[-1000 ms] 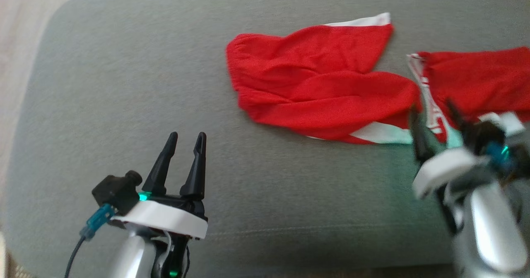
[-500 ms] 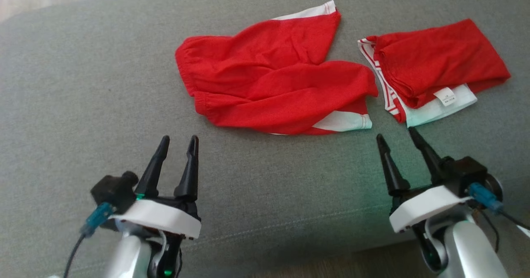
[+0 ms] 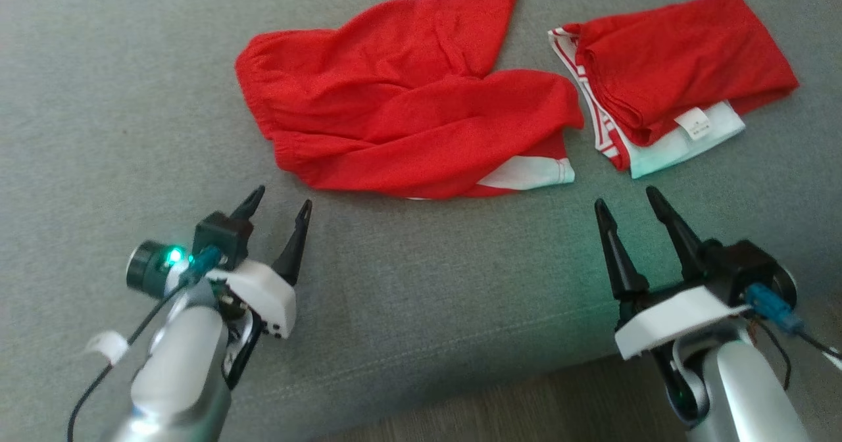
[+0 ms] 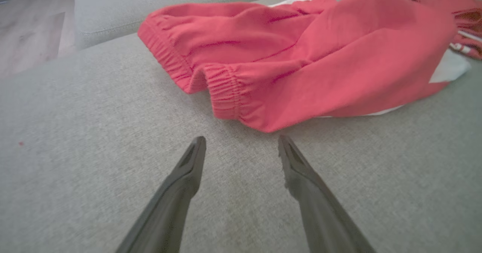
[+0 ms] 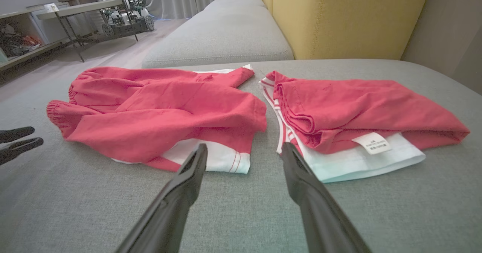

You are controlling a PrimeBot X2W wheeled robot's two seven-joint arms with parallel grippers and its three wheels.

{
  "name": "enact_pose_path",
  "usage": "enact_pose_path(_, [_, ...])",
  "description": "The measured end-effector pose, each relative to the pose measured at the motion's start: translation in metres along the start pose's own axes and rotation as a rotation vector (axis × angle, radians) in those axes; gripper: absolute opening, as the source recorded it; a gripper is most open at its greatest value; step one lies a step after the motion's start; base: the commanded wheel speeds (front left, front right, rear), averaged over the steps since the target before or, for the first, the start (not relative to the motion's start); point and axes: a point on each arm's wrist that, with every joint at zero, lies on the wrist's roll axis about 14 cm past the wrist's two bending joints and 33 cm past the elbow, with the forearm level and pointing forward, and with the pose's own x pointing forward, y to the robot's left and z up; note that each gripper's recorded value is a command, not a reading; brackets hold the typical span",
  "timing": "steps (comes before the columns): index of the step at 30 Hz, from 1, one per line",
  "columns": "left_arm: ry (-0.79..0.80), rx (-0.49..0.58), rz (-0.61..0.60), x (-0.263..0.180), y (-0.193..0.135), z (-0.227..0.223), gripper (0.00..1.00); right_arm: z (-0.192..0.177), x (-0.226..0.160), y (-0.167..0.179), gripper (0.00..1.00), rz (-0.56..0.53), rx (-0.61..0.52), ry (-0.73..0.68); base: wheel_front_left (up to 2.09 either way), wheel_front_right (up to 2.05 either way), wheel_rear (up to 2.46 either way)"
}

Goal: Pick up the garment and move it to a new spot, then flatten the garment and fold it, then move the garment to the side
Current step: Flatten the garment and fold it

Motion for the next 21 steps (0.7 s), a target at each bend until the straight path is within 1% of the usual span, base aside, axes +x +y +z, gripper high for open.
enact_pose_path(5, [0.036,0.048,-0.030,0.017,0.000,-0.008,1.00,0.001,0.004,-0.008,1.00,-0.022,0.000,-0.006,0.00,0.00,0.00])
enact_pose_path(11, [0.060,0.057,-0.018,0.026,0.006,-0.013,1.00,-0.003,0.006,-0.010,1.00,-0.028,-0.002,0.005,0.00,0.00,0.00])
enact_pose_path(18, [0.008,0.069,-0.011,0.033,0.008,0.005,1.00,-0.006,0.007,-0.008,1.00,-0.023,-0.001,0.012,0.00,0.00,0.00])
enact_pose_path(21, [0.014,0.115,-0.031,0.032,0.004,0.003,1.00,-0.006,0.008,-0.008,1.00,-0.022,-0.001,0.013,0.00,0.00,0.00])
